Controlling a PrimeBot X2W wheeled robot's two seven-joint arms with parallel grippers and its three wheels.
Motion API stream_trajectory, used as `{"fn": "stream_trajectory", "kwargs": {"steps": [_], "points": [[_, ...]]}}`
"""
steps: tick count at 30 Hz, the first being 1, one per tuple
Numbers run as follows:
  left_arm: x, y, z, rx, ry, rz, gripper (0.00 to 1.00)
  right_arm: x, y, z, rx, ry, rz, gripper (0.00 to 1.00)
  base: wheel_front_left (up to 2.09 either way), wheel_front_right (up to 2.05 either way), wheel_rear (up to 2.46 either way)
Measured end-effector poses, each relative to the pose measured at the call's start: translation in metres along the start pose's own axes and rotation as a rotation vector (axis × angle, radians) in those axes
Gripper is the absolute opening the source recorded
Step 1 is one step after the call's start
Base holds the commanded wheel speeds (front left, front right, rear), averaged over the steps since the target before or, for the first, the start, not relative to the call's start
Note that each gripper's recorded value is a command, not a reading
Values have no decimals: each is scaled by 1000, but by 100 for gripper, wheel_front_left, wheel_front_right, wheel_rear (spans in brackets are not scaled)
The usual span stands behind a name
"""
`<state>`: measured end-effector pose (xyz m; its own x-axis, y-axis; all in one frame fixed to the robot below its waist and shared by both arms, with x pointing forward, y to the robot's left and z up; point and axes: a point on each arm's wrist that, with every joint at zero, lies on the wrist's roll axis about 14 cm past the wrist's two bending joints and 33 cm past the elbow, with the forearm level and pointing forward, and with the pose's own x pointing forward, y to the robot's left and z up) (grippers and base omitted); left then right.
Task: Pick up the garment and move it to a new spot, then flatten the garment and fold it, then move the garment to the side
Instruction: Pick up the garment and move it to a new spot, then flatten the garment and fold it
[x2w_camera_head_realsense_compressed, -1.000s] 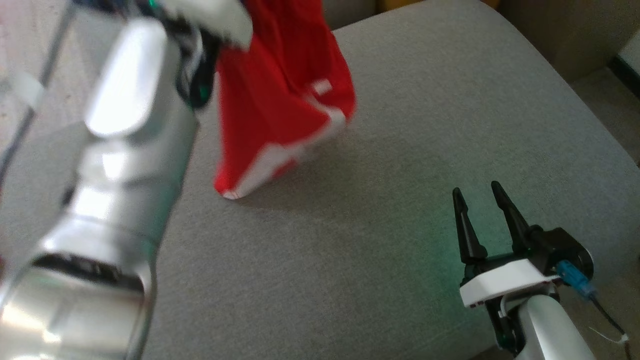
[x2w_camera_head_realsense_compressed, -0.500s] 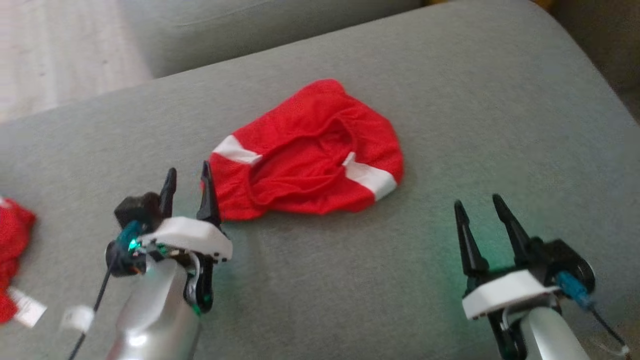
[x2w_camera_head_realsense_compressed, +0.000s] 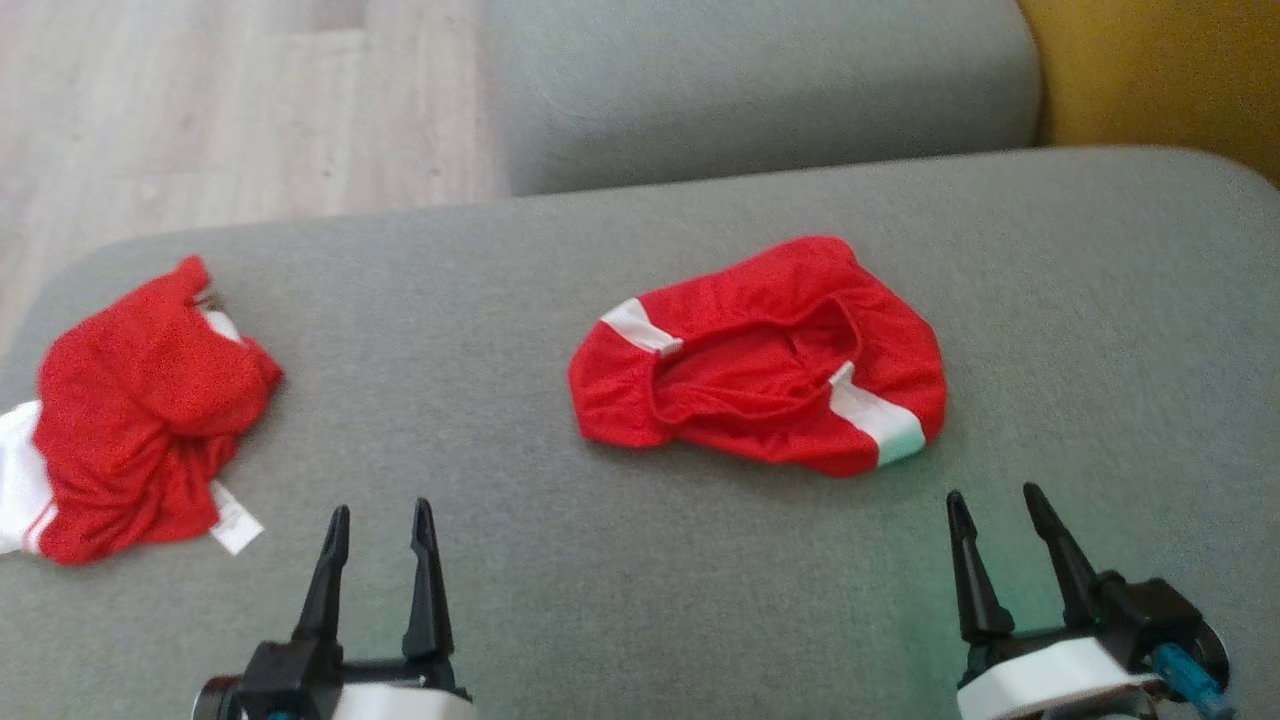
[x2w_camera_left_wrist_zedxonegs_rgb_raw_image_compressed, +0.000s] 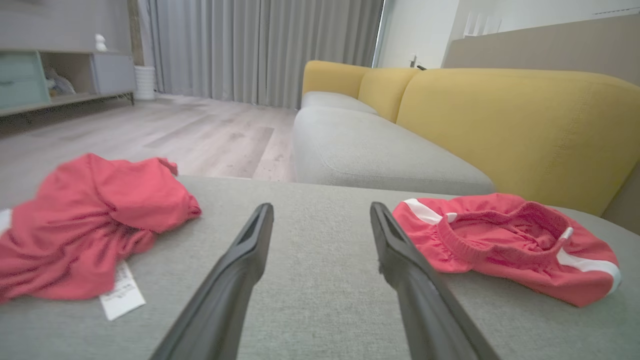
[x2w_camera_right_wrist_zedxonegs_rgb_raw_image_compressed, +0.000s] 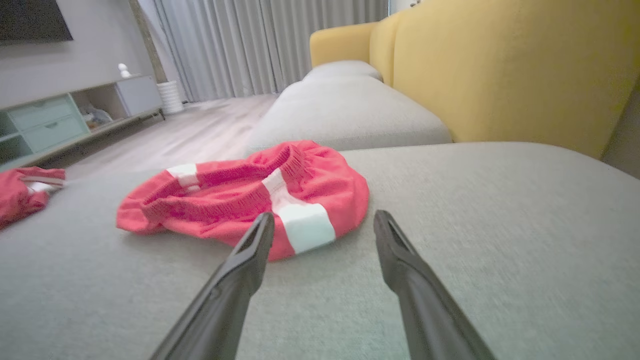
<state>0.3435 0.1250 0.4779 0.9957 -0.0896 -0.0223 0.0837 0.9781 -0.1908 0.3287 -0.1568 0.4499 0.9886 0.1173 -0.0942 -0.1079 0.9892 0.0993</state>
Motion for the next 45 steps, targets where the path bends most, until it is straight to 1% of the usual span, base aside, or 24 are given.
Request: {"fn": "stream_trajectory", "kwargs": {"steps": [1,4,9,16,38,45], "points": [[-4,1,4,15,-14,4,100,2,4,7,7,-24,13,100,0,0,0],[-18,9,12,16,-43,44,100,3,18,23,11,-76,55,100,0,0,0],[-36,18,10,42,-43,94,100,-7,27,20,11,-72,81,100,0,0,0],[-37,7,11,91,-52,61,100,-10,26,22,12,-79,76,100,0,0,0],[-36,-1,6,98,-35,47,100,-12,21,20,14,-75,60,100,0,0,0],[-33,-8,5,99,-32,23,100,-15,16,20,11,-76,43,100,0,0,0]]}}
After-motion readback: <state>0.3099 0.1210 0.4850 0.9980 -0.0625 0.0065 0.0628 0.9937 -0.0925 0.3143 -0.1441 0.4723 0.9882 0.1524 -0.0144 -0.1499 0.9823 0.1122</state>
